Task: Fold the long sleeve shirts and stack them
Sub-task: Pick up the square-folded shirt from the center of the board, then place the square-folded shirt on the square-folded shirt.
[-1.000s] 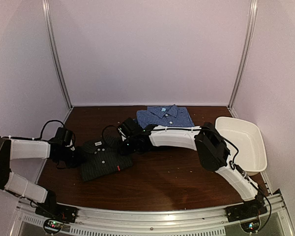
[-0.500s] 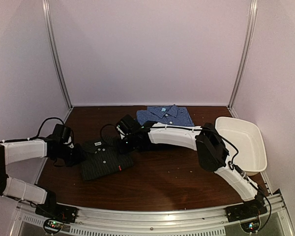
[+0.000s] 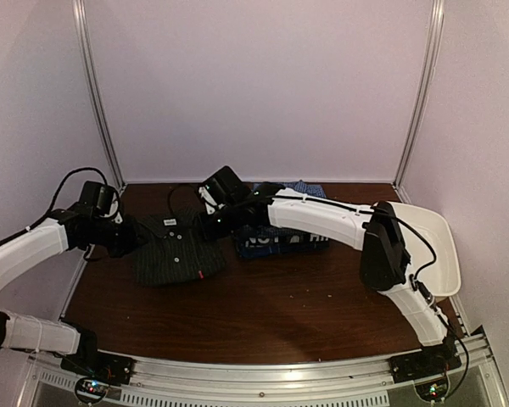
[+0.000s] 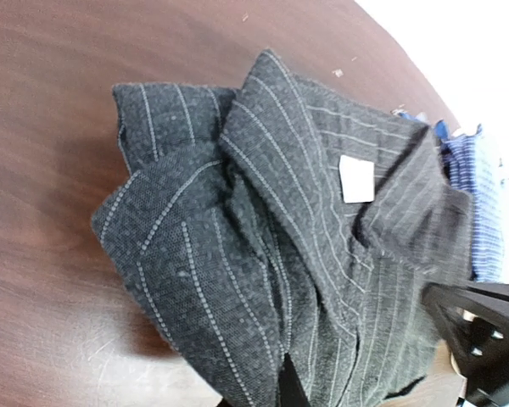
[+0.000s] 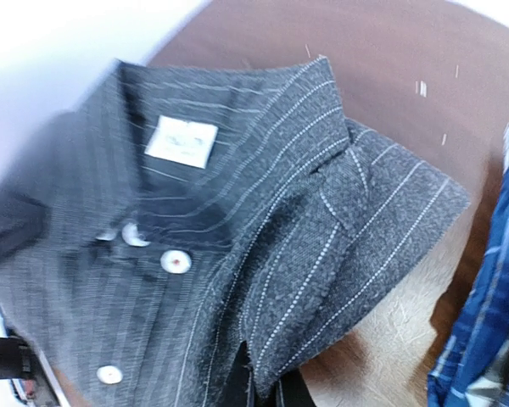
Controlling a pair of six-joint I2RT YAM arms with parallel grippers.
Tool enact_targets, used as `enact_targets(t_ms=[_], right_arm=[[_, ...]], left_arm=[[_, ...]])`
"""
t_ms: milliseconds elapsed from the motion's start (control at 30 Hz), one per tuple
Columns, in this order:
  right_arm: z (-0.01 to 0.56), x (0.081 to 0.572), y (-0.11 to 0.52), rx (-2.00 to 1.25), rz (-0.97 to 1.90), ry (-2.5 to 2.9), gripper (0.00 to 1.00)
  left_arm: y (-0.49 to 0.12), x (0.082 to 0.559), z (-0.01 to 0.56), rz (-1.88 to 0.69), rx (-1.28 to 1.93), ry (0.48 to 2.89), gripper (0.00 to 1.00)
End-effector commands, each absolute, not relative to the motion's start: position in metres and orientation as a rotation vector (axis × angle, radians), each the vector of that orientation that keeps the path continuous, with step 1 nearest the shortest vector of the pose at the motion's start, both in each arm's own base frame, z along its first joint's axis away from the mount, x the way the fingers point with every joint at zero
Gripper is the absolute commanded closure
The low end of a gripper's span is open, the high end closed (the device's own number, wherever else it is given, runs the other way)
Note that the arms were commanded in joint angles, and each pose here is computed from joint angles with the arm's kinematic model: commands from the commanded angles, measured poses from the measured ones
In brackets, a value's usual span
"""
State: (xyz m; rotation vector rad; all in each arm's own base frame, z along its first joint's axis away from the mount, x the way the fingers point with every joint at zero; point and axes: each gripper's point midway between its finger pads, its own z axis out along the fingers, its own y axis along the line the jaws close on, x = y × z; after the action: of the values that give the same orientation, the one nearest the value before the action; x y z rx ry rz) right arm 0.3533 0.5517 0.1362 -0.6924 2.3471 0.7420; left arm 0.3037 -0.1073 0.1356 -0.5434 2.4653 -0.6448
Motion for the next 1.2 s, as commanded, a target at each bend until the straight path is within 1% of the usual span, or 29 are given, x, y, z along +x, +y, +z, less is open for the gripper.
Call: enact_targets(t_ms=[0, 133, 267, 400, 667, 833, 967, 1067, 1167], right_arm=[[0.237, 0.356, 0.548, -0.662, 0.835, 2.161, 1.00], [0.258, 0.366, 0.529, -0.633, 0.791, 2.135, 1.00], [0.272, 0.381, 0.501, -0.599, 0.721, 2.126, 1.00], [0.279, 0.399, 0.459, -0.542, 0.625, 2.129, 1.00], [0.279, 0.434, 0.358, -0.397, 0.520, 2.153, 1.00], [0.267, 0.451, 0.300, -0.321, 0.466, 2.178, 1.00], [0.256, 0.461, 0.269, -0.285, 0.427, 2.205, 1.00], [0.242, 0.470, 0.252, -0.260, 0.418, 2.228, 1.00], [0.229, 0.479, 0.237, -0.233, 0.412, 2.251, 1.00]], left_arm=[[-0.119, 0.314, 0.178, -0.699, -0.447, 2.394, 1.00], [-0.137, 0.325, 0.205, -0.751, -0.382, 2.361, 1.00], [-0.168, 0.342, 0.225, -0.784, -0.312, 2.342, 1.00], [-0.205, 0.365, 0.251, -0.835, -0.246, 2.300, 1.00], [-0.296, 0.412, 0.272, -0.905, -0.110, 2.282, 1.00], [-0.347, 0.434, 0.269, -0.962, -0.055, 2.283, 1.00], [-0.377, 0.446, 0.259, -1.000, -0.037, 2.298, 1.00], [-0.393, 0.451, 0.248, -1.010, -0.030, 2.311, 1.00], [-0.396, 0.458, 0.234, -0.987, -0.052, 2.327, 1.00]])
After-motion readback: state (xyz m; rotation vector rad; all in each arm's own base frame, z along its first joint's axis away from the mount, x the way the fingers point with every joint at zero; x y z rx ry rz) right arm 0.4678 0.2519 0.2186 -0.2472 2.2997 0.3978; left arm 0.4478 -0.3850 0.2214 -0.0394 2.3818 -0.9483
